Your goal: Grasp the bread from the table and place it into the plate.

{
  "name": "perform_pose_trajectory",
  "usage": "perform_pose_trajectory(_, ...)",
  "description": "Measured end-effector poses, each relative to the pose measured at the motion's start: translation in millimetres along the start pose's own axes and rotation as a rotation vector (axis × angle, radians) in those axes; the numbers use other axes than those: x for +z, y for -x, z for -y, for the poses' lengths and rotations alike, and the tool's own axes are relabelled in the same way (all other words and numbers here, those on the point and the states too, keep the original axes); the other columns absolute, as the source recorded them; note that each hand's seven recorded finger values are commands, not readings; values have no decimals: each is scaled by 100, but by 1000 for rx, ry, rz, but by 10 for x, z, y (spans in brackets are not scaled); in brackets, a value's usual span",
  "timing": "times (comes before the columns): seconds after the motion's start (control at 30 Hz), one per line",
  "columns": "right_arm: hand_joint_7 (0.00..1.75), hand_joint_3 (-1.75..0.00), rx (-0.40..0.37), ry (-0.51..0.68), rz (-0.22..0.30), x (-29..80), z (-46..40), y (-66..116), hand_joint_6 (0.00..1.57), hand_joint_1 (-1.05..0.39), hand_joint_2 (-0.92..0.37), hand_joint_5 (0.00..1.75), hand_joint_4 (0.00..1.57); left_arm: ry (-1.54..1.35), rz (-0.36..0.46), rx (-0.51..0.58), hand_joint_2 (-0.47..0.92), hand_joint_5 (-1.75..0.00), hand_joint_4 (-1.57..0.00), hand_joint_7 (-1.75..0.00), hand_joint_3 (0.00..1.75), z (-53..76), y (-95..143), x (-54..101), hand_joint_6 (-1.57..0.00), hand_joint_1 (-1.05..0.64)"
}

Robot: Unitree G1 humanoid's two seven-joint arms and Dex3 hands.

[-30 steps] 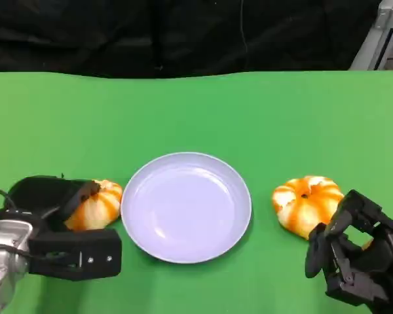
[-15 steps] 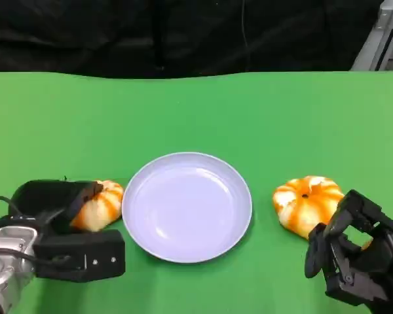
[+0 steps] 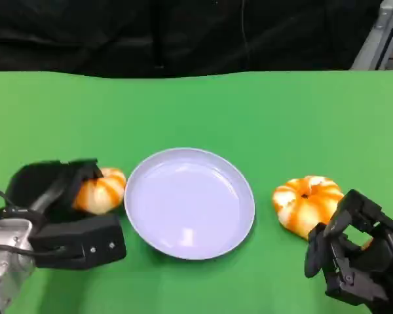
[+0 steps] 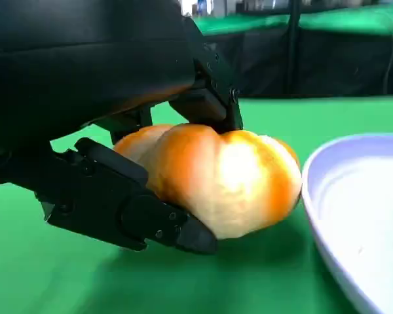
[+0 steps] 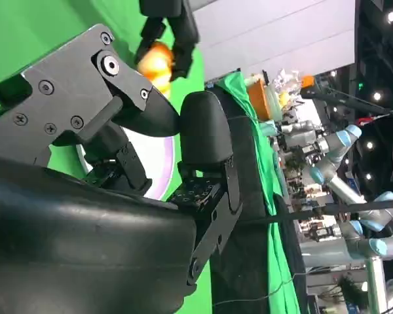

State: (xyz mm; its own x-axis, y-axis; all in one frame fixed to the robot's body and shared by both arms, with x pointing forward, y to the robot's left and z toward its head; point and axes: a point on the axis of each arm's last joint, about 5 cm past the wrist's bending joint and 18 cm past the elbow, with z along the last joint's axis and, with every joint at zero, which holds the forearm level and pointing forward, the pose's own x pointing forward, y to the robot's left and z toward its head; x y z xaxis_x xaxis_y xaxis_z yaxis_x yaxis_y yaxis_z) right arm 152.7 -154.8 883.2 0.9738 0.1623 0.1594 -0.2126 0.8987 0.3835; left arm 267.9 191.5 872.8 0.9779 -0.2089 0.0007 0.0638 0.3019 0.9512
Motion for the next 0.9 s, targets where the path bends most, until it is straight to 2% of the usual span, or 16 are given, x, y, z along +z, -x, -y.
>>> perform_pose_trajectory(0.17,163,-131,-1,1,0,-1,6,1,71,-16,-44,175,88,9,20,74,87,-175,-73,-174,24,-298,11,22,-53,-8)
perform_pose_trajectory(0.27,163,-131,0,1,1,-2,7,2,70,-16,-44,175,89,13,48,107,88,-175,-74,-174,25,-448,22,98,-53,-6)
perform_pose_trajectory(0.37,163,-131,0,1,1,-2,7,2,71,-15,-43,175,89,23,92,123,88,-175,-77,-174,25,-534,22,204,-56,-6)
perform_pose_trajectory(0.47,164,-132,-1,-1,1,-2,8,5,71,-15,-43,175,89,39,149,130,87,-175,-78,-168,30,-586,16,326,-62,-8)
perform_pose_trajectory(0.6,165,-133,-4,-1,1,-1,2,5,71,-16,-42,175,89,70,213,109,84,-175,-77,-164,31,-552,2,505,-64,-6)
perform_pose_trajectory(0.9,163,-129,2,-3,-1,3,-19,9,70,-15,-44,175,88,95,309,24,87,-175,-76,-158,29,-301,-18,830,-63,-10)
